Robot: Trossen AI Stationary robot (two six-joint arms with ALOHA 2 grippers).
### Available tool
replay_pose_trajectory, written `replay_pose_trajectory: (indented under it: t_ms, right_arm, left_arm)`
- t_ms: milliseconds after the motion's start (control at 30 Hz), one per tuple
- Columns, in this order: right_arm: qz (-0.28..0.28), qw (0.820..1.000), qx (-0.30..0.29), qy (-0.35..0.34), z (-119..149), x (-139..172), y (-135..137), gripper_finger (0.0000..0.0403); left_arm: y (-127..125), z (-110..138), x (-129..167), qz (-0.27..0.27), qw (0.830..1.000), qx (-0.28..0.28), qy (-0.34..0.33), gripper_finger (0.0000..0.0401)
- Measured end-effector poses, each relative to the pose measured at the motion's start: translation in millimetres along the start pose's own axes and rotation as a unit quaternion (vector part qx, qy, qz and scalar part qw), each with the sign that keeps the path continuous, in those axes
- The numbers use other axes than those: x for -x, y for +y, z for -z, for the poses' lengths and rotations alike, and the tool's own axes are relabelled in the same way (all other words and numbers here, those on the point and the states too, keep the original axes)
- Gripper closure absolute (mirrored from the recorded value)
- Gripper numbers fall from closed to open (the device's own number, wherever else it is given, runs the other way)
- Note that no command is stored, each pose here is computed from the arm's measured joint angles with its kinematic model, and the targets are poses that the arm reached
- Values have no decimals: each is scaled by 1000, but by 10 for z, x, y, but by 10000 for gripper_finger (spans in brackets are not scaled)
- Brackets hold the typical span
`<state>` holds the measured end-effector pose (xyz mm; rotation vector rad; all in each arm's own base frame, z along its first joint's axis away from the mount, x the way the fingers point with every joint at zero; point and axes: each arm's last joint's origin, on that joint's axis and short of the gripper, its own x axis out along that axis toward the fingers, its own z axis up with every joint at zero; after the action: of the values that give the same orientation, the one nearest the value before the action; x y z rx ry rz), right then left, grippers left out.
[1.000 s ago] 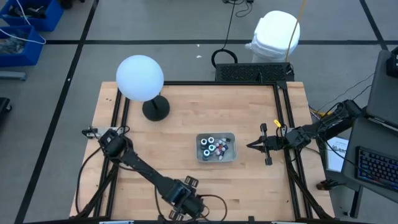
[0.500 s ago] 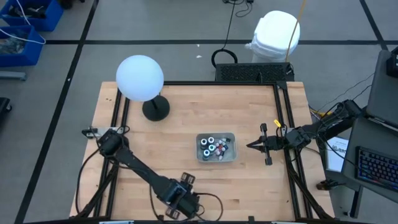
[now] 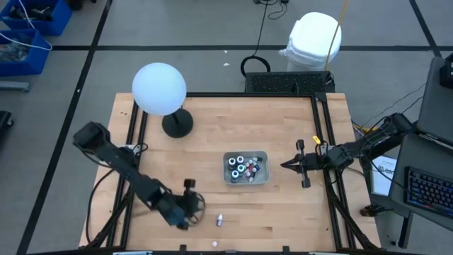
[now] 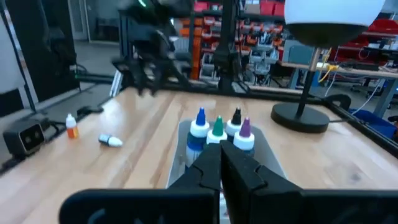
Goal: Pick & Place food coloring
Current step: Put the small orange food coloring bottle into the gray bin
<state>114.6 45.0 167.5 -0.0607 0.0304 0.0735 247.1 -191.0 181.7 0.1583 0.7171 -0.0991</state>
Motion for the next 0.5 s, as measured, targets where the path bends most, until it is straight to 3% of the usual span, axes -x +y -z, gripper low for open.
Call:
replay_pose_trajectory:
  t_ms: [133,267,500]
  right_arm:
    - [-2,999,1,43,51,-65,31,403]
    - [10,997,-15,70,-129,-282,107,403]
    - [20,988,53,147,-330,-989,383,403]
  left_arm:
    - [189,356,-30,-38,995,42,-80,324]
    - [347,596,-74,-53,989,65,-123,387]
    - [441,663,-85,-34,983,96,-151,381]
